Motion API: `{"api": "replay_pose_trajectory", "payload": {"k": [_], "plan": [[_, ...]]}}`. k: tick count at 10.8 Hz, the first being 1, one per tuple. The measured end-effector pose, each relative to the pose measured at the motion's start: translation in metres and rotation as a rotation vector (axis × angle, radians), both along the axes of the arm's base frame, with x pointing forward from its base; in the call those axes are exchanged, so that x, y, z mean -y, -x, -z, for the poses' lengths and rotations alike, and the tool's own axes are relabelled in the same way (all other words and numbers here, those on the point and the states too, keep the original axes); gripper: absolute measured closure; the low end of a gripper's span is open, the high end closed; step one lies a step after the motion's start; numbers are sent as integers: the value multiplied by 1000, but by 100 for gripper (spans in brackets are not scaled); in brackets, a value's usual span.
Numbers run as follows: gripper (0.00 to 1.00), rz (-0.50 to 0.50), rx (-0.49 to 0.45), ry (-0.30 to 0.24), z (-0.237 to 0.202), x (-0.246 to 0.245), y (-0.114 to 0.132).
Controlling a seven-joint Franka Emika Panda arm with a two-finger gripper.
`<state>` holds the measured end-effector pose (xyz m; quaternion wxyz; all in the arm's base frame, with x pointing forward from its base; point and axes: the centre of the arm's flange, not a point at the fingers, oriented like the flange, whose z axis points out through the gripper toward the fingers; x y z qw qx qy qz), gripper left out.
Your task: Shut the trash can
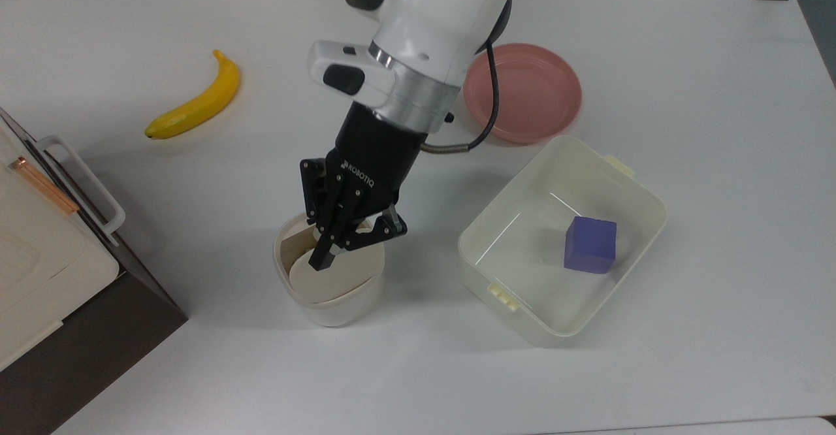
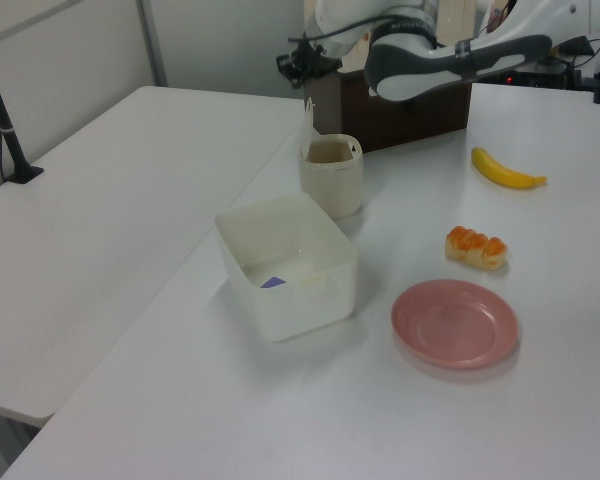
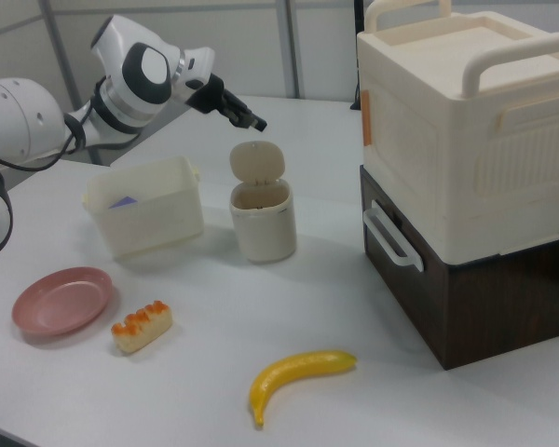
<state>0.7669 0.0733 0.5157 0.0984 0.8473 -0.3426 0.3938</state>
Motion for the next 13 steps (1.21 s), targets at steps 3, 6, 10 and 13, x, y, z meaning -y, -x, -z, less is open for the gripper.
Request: {"api": "replay_pose_trajectory", "payload": {"k": [3, 6, 10, 13], "plan": [[99, -120, -292, 153, 56, -1, 8], [99, -275, -632, 218, 87, -2, 26], [99, -303, -700, 239, 86, 6, 30], [99, -297, -712, 233, 92, 11, 32]]}}
